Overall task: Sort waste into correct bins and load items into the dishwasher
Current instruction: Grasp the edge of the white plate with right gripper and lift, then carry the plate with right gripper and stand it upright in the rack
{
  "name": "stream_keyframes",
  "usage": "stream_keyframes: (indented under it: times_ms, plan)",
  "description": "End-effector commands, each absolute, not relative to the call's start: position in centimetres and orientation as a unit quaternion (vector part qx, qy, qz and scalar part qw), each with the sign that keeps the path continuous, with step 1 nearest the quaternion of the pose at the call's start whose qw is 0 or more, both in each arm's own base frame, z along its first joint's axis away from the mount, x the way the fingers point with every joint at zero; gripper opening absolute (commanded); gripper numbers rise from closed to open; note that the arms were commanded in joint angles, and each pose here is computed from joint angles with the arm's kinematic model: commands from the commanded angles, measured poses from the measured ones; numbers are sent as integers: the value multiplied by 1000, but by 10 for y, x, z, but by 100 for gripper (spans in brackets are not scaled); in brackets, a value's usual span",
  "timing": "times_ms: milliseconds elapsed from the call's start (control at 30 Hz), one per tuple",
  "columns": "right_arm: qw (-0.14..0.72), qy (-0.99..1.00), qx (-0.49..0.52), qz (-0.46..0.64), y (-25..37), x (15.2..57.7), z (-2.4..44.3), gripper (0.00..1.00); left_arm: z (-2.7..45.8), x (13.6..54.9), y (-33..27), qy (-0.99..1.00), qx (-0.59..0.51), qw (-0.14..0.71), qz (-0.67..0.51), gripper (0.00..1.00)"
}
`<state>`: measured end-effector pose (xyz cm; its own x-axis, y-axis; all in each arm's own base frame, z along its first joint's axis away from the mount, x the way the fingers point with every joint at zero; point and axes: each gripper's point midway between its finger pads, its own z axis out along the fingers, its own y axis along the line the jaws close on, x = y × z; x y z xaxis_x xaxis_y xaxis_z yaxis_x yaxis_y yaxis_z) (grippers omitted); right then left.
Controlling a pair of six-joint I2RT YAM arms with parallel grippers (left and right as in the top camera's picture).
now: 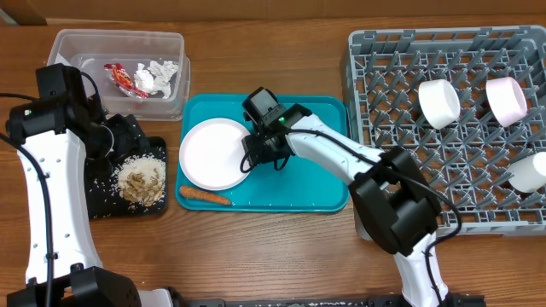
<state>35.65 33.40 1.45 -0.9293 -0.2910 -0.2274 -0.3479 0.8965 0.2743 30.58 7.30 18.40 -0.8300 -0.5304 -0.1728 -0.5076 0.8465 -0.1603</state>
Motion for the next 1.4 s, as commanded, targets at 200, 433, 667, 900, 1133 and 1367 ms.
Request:
stream_keyframes:
  times_ms: [200,433,667,900,1133,1367]
  plan:
    - [106,981,-109,124,321,372,7,4,194,307,74,952,-276,123,-51,81]
    - [160,980,-45,105,285,408,43,4,194,307,74,952,-276,123,-51,81]
    - [273,960,23,52,204,445,150,4,194,307,74,952,-276,123,-51,82]
    - [377,926,14,-31,123,445,248,4,195,307,74,952,-276,124,-51,82]
    - [399,868,111,-276,11,425,289,4,195,308,74,952,-276,125,-51,82]
    - [393,785,210,-429,-40,393,291,4,195,308,74,952,-276,125,-51,82]
